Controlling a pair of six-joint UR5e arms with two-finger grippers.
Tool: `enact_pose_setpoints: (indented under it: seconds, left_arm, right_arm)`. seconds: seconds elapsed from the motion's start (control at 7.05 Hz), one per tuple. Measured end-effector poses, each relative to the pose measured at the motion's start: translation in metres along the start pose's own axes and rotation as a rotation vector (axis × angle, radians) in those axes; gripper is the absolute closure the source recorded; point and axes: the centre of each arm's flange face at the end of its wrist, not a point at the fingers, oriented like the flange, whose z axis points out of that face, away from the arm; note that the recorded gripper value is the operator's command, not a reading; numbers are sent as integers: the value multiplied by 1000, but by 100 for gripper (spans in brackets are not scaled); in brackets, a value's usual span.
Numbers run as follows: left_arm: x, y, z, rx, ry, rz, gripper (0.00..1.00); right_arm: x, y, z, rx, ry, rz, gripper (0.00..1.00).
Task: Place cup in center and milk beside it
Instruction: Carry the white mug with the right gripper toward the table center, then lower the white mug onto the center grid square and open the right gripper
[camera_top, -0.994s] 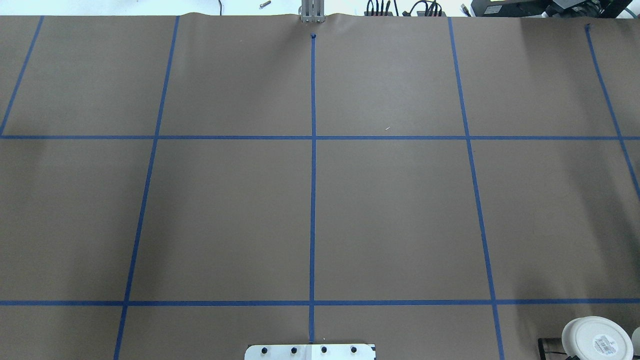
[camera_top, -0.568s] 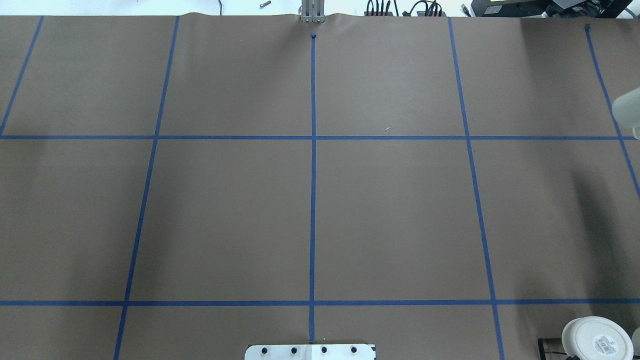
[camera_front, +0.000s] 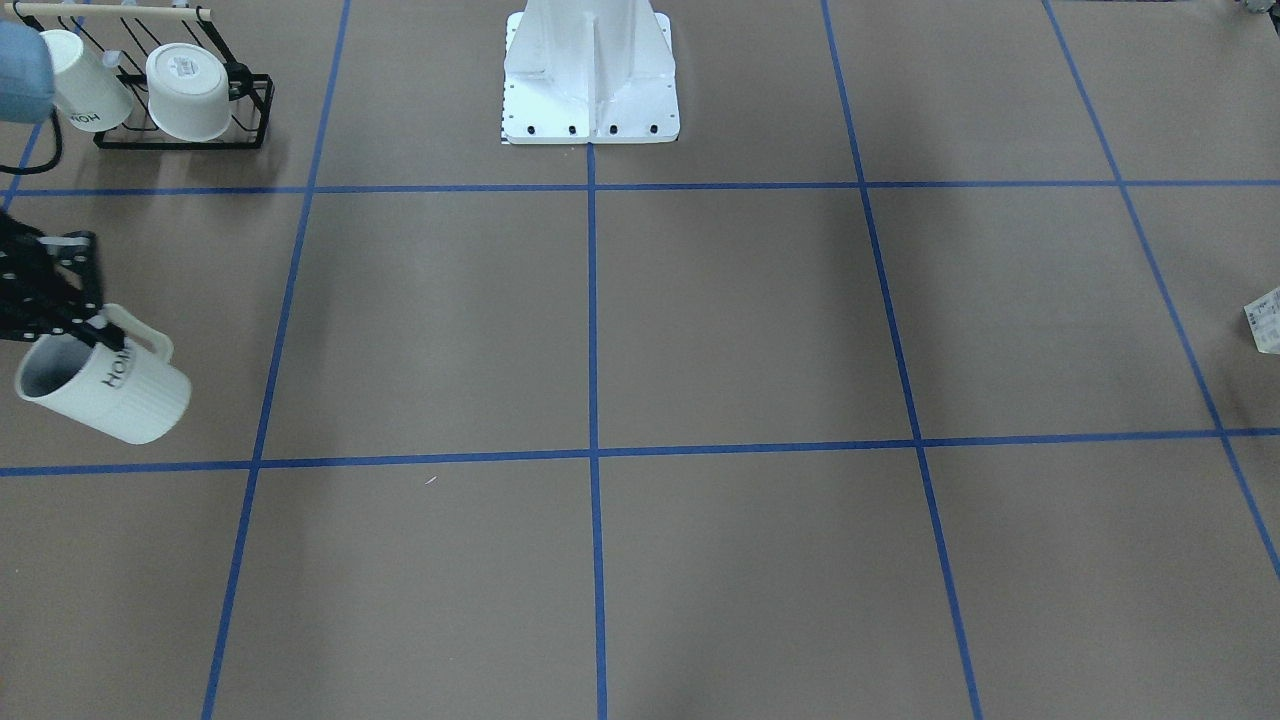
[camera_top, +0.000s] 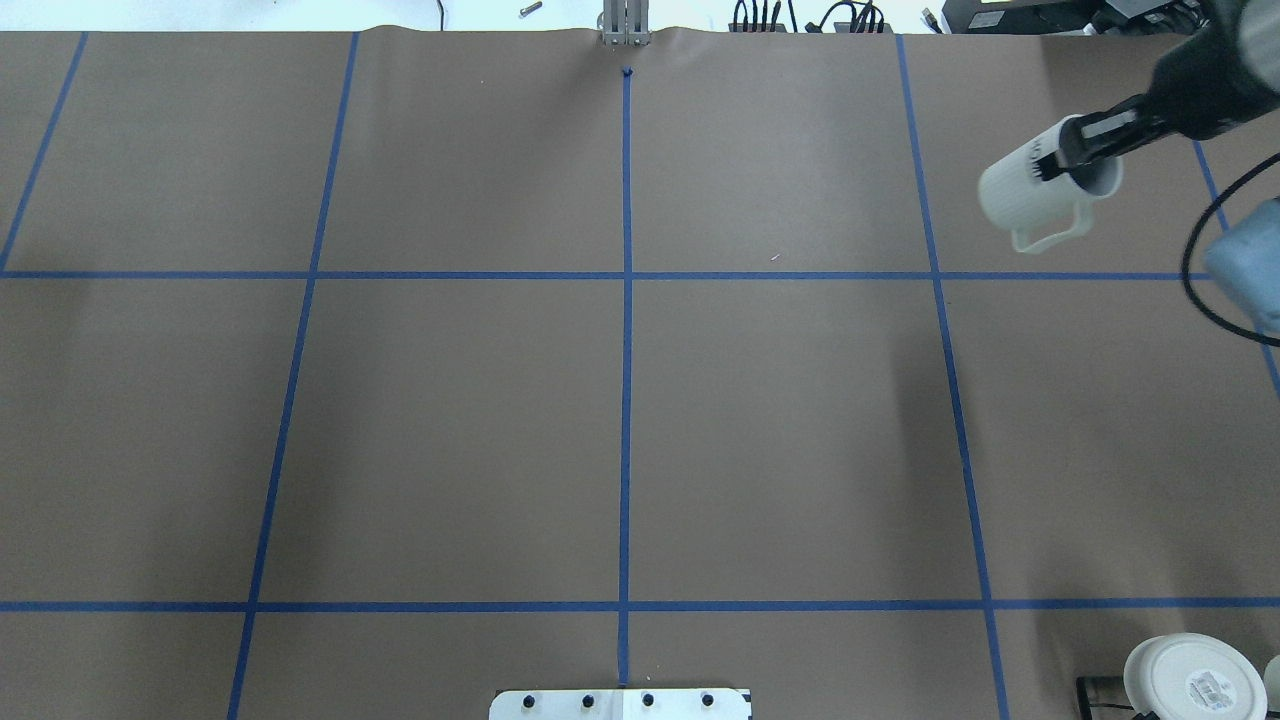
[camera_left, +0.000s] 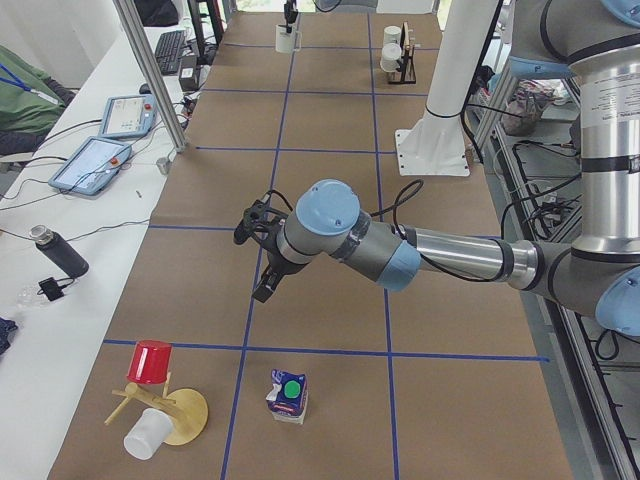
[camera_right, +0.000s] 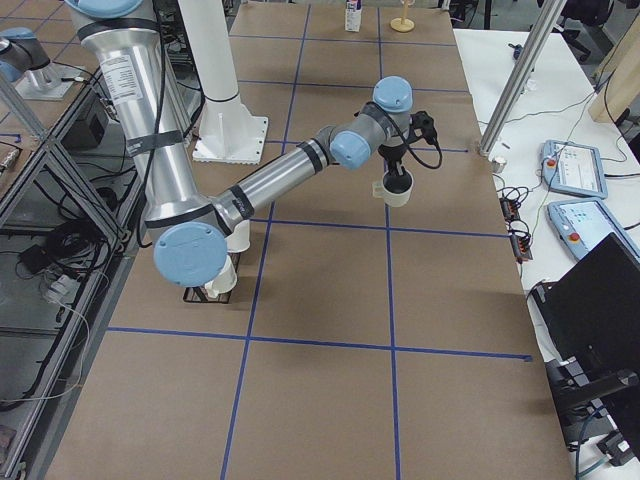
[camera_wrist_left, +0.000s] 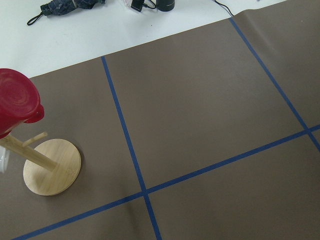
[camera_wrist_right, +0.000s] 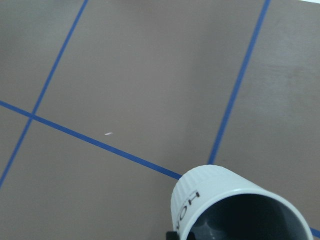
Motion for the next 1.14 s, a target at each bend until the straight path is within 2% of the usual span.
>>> enact_pose_setpoints:
  seconds: [0.14, 0.57, 0.85, 1.14]
  left_arm:
    - [0, 0, 0, -1, 3, -1, 1]
    - [0, 2, 2, -6, 6, -4, 1]
    - [0, 3, 4, -10, 8, -6, 1]
    - [-1, 4, 5, -11, 8, -7, 1]
  right_arm:
    - [-68, -6, 33, 1, 21, 66, 100]
    - [-258, 10, 106, 5, 185, 244, 100]
    - [-341, 17, 148, 15, 279, 323, 100]
    - [-391, 9, 183, -10, 323, 335, 100]
